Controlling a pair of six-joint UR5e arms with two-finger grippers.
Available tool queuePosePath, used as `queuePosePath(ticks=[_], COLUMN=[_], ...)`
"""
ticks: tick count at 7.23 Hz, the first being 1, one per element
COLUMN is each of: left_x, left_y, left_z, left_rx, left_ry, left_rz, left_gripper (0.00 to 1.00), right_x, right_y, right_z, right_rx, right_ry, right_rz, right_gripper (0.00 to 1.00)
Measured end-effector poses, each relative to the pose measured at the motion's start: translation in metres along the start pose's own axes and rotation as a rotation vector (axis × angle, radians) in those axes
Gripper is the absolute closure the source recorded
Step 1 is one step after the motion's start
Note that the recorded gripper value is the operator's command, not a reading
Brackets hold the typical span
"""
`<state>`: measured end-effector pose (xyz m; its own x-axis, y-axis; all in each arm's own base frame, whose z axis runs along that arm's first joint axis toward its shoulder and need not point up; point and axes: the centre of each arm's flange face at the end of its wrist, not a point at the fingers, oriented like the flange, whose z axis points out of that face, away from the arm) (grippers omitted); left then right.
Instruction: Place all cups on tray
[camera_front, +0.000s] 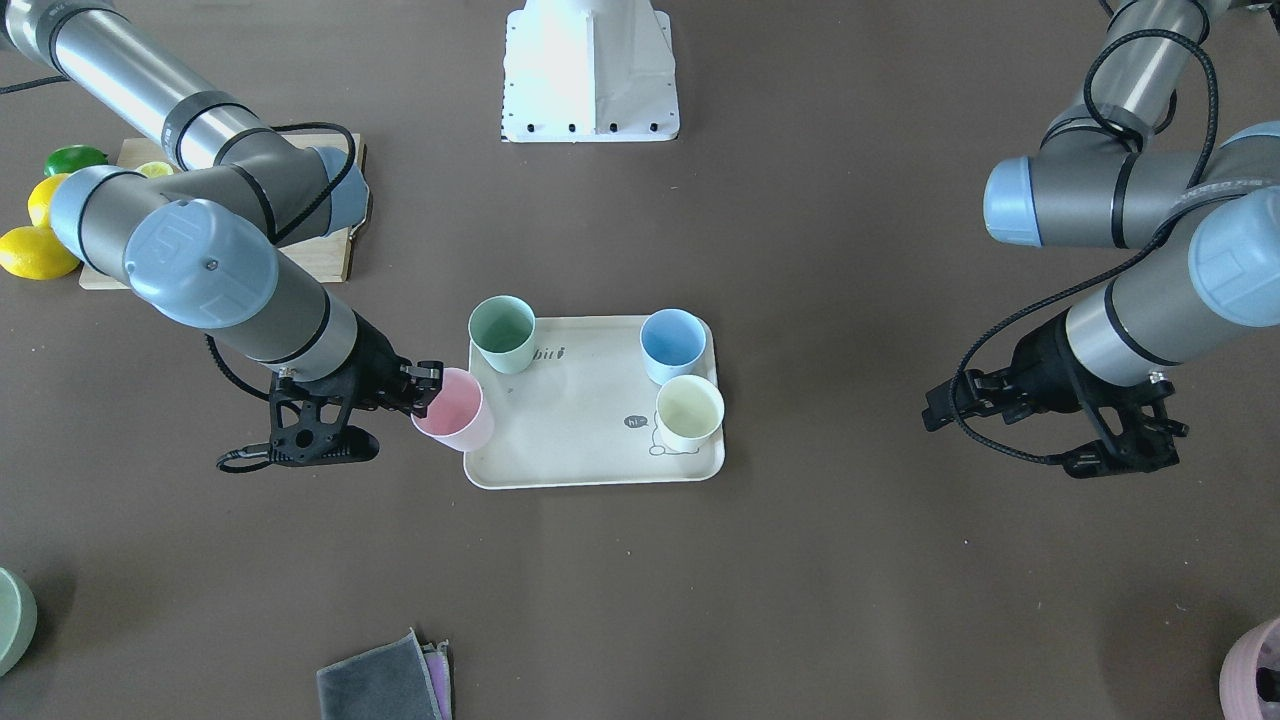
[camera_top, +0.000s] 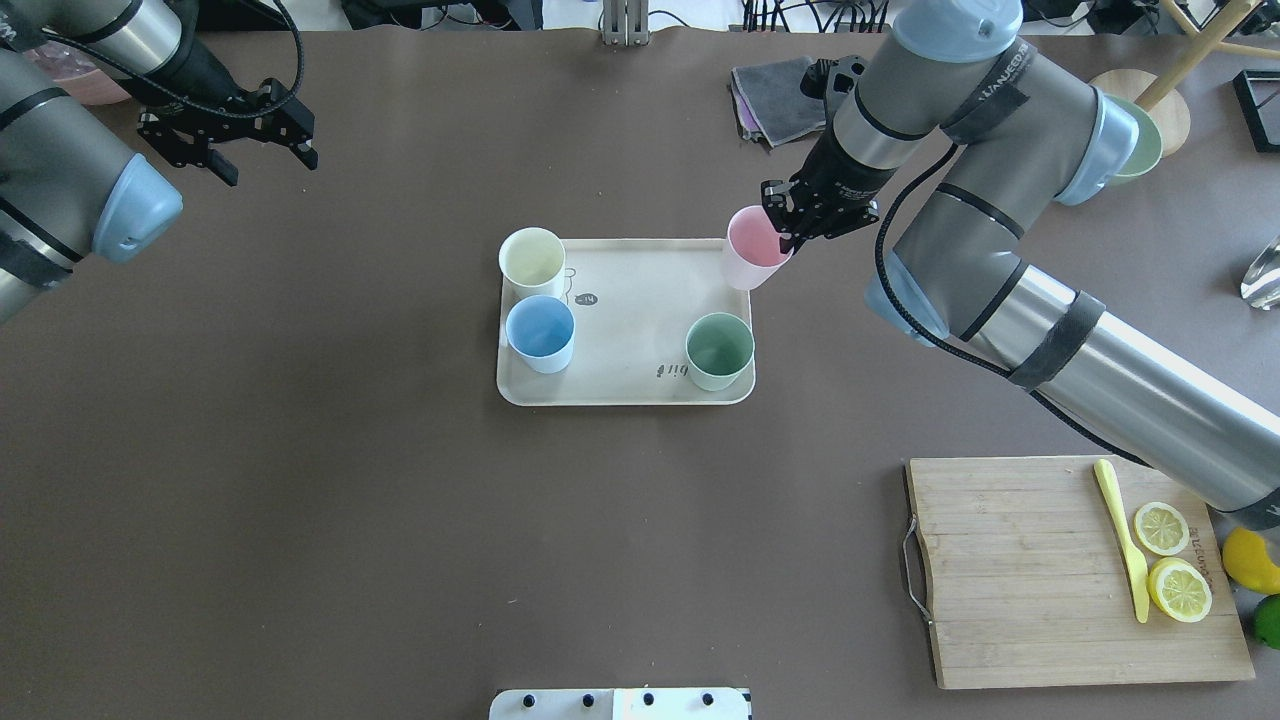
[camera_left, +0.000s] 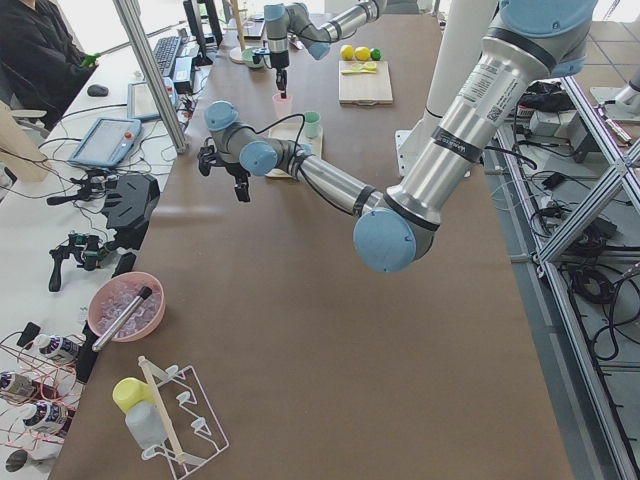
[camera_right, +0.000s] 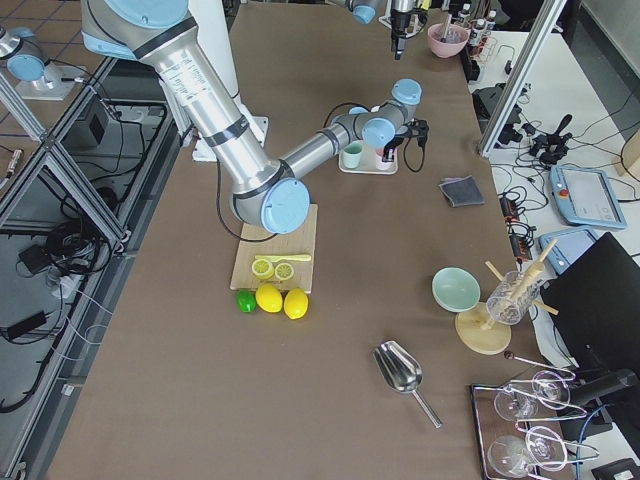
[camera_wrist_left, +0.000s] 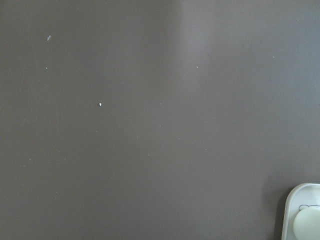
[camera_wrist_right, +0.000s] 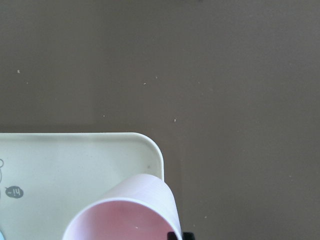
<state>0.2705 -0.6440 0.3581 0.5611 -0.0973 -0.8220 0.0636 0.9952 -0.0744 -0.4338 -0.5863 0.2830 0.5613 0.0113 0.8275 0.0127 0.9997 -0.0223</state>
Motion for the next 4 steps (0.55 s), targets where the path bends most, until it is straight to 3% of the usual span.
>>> queuePosePath(ticks=[4], left_x=[-0.003], left_y=[0.0], left_z=[0.001], left_rx=[0.0], left_ry=[-0.003], left_rz=[0.003], left_gripper=[0.02], right_x=[-0.028], right_y=[0.024], right_z=[0.033], right_rx=[0.015], right_ry=[0.012], right_rz=[-0.048], right_gripper=[1.0])
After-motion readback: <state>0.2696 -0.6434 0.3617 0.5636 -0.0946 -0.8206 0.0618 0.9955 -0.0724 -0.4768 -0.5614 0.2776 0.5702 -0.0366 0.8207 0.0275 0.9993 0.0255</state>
